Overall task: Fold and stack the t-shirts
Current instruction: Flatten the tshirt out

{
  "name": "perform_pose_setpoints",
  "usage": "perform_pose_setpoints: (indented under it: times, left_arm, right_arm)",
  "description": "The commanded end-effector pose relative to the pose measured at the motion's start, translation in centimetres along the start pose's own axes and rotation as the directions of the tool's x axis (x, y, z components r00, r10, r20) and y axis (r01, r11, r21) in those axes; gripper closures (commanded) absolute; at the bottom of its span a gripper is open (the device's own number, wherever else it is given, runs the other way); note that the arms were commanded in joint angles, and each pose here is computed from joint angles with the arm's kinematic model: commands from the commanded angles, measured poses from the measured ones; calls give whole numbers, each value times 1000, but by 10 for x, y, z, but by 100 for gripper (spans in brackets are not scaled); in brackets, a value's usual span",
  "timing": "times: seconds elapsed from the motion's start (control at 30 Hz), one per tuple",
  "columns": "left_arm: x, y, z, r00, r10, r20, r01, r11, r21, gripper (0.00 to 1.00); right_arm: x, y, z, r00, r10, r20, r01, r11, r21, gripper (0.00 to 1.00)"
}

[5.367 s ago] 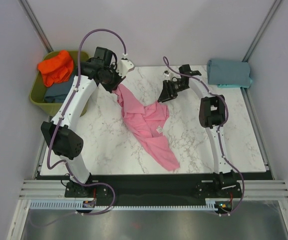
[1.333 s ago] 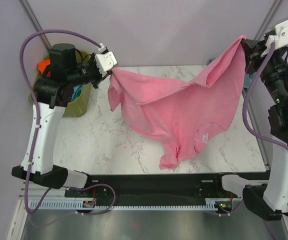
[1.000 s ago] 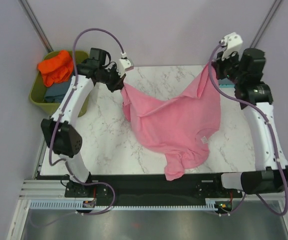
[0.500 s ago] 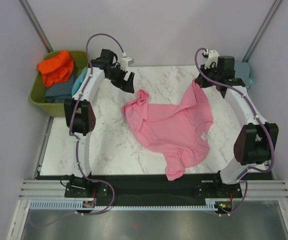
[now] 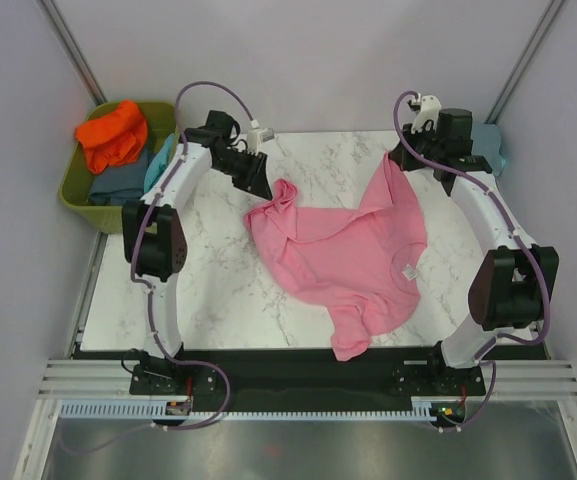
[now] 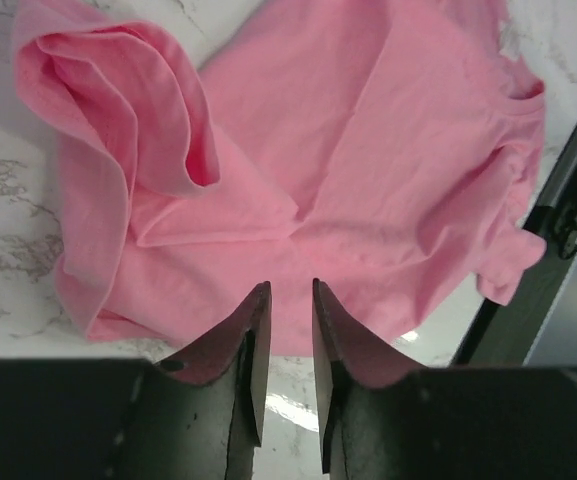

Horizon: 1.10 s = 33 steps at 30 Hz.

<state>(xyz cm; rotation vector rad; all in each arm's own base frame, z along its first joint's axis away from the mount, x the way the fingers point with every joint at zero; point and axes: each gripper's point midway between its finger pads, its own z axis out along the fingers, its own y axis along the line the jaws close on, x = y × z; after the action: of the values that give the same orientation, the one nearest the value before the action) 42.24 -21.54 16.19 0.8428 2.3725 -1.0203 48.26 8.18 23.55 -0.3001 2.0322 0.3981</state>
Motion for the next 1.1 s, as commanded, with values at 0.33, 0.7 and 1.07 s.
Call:
perform_pose_setpoints:
  times: [0.33,0.7,1.07]
  left_arm:
    - [-3,54,31,945,310,-103,-320,943,-95,32]
    - [-11,74,41,867,483,-124,-496,863,-102,34]
    - [-8,46,51,816,572,-75,-574,819,5,35]
  right_arm:
    - [-17,0,-14,998,-14,69,13,1000,10,100]
    - [-16,-1,-12,998,-14,66,13,1000,13,100]
    - [-13,-4,-11,998,-15,61,14,1000,27,100]
